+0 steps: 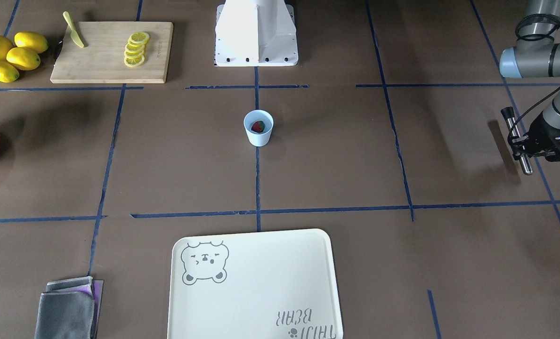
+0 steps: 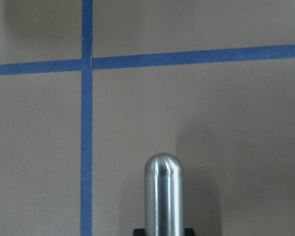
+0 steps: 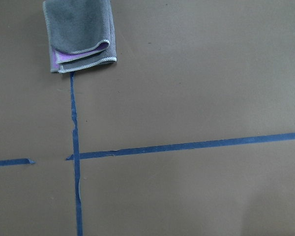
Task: Mash ice and strawberries in cup
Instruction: 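Lower the muddler onto the table with the left gripper and release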
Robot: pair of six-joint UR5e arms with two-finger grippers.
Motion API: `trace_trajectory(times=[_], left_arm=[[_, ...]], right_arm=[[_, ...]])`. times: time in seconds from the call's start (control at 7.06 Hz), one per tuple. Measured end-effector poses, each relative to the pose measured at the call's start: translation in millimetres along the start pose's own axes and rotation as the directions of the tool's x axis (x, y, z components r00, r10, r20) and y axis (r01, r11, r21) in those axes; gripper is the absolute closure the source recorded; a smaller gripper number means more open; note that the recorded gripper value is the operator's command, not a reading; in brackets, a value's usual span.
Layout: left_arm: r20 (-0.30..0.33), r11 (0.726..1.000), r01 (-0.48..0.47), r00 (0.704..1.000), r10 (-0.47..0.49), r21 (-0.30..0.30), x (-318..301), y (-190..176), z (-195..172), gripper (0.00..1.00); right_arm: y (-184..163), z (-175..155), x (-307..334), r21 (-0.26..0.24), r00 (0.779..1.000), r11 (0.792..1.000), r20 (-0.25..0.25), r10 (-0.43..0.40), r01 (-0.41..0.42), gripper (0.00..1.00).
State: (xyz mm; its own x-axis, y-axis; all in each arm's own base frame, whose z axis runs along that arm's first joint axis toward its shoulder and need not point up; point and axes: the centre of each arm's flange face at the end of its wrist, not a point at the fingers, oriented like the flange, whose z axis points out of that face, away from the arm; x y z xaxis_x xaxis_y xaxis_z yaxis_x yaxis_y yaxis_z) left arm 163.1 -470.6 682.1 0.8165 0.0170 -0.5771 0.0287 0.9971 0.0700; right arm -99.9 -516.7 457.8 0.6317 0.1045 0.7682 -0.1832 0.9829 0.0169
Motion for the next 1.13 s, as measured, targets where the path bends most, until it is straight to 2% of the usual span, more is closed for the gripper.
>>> trace_trajectory(times=[0.28,0.57,0.99,1.13], left_arm=[[0.002,1.000,-0.003,1.000,0.003,-0.003,-2.1,0.2,3.6,1.00],[0.002,1.000,-0.004,1.000,0.004,-0.003,-1.8,0.1,4.1,0.91],[0.003,1.000,-0.003,1.000,0.003,-0.006,-2.5,0.8,5.4,0.60],[0.004,1.000,-0.003,1.000,0.003,-0.007,-2.9,1.0,6.0,0.33]], right_arm=[[-0.1,-0.1,-0.1,0.000,1.000,1.000,0.000,0.000,0.000,0.01],[0.0,-0.5,-0.6,0.001,1.000,1.000,0.001,-0.002,0.002,0.01],[0.0,-0.6,-0.7,0.001,1.000,1.000,0.001,-0.002,0.002,0.01],[-0.1,-0.6,-0.8,0.002,1.000,1.000,0.001,-0.002,0.002,0.01]])
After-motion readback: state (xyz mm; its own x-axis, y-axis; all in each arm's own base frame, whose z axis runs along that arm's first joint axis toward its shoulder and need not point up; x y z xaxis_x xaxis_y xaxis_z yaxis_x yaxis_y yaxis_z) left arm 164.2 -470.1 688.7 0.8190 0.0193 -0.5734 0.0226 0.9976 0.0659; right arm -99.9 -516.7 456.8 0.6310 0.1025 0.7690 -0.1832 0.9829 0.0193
